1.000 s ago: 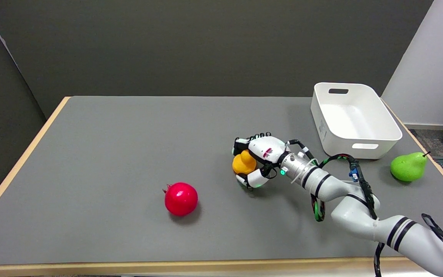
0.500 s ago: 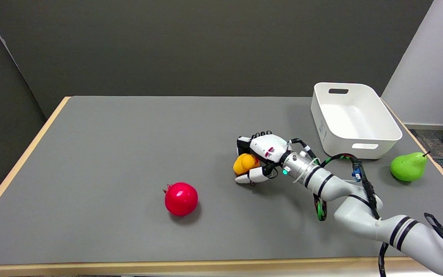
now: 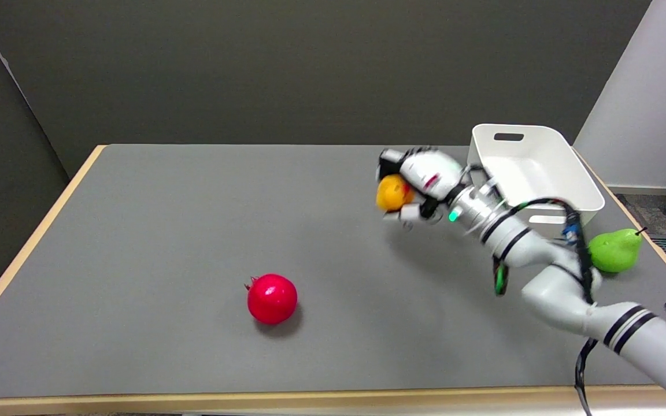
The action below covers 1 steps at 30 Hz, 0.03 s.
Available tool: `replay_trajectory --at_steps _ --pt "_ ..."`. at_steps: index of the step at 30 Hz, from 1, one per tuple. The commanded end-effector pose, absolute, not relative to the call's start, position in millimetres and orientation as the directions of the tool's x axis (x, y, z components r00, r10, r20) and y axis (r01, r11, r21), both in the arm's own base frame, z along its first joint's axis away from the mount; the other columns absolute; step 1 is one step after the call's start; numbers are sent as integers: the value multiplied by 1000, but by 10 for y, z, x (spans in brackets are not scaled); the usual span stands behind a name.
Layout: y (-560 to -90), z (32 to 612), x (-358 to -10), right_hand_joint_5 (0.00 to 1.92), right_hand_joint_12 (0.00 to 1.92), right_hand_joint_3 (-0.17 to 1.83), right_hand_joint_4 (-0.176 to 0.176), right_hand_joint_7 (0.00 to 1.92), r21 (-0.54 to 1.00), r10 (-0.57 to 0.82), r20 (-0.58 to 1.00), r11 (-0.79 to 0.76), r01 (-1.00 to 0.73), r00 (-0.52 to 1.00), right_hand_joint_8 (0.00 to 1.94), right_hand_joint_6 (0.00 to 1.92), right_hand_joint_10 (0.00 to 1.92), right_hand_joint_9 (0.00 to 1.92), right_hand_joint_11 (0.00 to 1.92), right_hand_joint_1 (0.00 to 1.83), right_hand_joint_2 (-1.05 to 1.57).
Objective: Pick up the yellow duck.
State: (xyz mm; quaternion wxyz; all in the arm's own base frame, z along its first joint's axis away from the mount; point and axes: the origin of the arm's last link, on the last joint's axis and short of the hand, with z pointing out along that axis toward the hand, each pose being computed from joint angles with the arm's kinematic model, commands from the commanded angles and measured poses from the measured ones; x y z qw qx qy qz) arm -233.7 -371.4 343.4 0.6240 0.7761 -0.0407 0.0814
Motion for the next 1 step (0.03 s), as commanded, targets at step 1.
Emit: replay_trajectory --at_steps 1 --pt "-3554 4879 -1108 493 1775 195 -176 816 962 415 196 92 -256 888 1353 1507 1514 763 704 1340 1157"
